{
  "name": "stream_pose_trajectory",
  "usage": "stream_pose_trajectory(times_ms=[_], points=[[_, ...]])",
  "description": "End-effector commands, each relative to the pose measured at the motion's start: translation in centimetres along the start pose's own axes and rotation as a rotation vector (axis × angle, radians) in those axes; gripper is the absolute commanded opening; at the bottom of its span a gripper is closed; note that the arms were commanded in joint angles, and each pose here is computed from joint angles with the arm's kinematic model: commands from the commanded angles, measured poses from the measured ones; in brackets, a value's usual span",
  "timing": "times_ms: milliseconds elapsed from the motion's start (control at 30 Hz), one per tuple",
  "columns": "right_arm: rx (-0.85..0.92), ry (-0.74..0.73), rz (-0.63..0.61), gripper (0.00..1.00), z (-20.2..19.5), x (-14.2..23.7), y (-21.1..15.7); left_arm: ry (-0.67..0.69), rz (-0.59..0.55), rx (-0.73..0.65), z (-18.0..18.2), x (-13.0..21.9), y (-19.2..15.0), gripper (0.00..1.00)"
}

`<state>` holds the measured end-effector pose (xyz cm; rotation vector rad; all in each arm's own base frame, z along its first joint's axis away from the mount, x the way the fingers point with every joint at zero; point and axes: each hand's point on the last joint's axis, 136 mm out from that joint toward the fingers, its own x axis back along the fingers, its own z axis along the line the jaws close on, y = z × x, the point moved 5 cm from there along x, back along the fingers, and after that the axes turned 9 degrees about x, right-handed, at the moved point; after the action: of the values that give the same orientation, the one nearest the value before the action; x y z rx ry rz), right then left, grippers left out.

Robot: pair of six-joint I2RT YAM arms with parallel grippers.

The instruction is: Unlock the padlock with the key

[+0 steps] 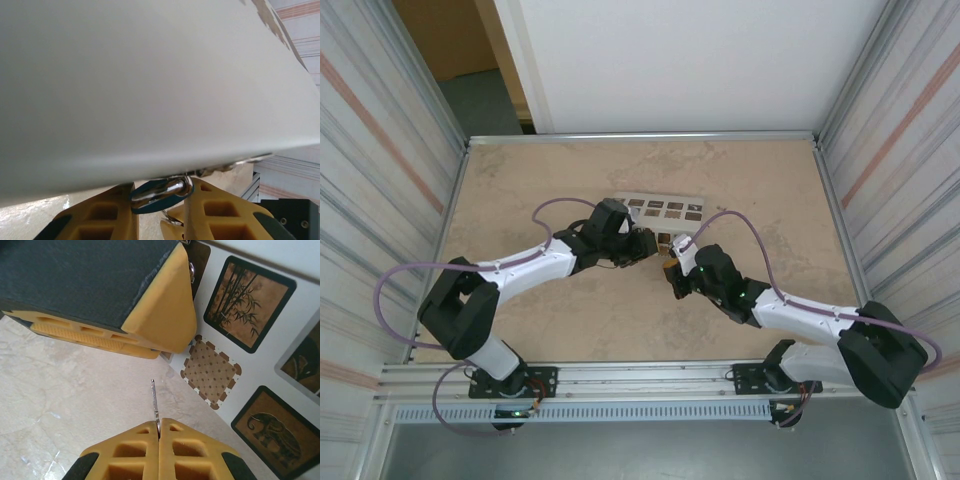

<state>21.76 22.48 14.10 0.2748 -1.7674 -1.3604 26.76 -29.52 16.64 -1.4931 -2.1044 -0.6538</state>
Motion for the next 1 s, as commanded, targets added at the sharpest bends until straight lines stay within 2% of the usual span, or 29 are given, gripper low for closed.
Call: stream_pose_trajectory(times_ms=[0,967], points=[[0.026,-0.017,-0.053,0.0,-0.1,-0.27,1.44,-0.109,0.002,-0.021,-3.33,1.95,-0.13,0.04],[-0.036,-0.001,-0.088,0.0,-1.02,-0.87,2.13,-0.105,-0.009,-0.019,-3.02,2.23,-0.24,0.04]])
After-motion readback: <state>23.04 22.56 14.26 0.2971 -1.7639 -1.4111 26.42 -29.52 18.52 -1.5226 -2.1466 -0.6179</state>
